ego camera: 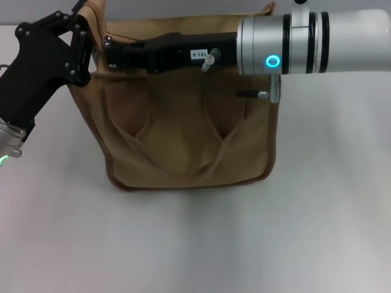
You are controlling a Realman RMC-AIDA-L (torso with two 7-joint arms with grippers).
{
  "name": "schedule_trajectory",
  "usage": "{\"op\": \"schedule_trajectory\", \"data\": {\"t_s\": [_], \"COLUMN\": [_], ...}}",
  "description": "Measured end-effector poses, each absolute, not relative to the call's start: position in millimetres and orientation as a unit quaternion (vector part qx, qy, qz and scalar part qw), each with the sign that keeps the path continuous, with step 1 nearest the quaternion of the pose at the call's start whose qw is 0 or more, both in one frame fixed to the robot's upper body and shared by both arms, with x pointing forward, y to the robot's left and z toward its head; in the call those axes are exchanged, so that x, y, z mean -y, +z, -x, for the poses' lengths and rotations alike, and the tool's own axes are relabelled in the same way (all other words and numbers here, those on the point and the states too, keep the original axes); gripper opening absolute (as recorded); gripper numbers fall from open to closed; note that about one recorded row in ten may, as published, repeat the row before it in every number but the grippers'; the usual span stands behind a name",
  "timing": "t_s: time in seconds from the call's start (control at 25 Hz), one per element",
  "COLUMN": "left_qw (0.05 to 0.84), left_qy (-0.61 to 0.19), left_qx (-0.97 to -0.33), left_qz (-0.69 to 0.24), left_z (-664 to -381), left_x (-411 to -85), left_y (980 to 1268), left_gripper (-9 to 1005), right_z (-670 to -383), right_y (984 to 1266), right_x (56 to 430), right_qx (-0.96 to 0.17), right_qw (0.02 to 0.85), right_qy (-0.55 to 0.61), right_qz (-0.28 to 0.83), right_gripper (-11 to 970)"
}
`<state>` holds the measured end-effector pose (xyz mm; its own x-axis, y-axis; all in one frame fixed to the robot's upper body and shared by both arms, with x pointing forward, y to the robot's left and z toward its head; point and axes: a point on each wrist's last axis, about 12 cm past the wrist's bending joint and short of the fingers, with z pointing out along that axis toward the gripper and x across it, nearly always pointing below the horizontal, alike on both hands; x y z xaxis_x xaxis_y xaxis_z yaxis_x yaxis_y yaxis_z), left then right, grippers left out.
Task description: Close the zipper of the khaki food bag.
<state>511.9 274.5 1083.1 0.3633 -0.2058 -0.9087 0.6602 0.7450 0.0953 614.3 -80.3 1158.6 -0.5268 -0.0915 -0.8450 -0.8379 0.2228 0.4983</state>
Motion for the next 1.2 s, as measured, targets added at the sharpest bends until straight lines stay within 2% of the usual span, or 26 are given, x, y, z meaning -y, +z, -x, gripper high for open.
{"op": "schedule_trajectory", "data": {"t_s": [1.2], "left_qw": [0.792], "left_qy": [-0.272], "left_qx": [-0.496], "left_qz": [-0.23], "left_z": [-514.3], "left_x": [-273.8], "left_y": [1083.5], "left_gripper": [21], "right_z": [-611.3], "right_y": [1156.0], "right_x": [81.1], "right_qx": [-0.699], "right_qw": [0.35], "right_qy": [0.527], "right_qz": [0.333], "right_gripper": [90]}}
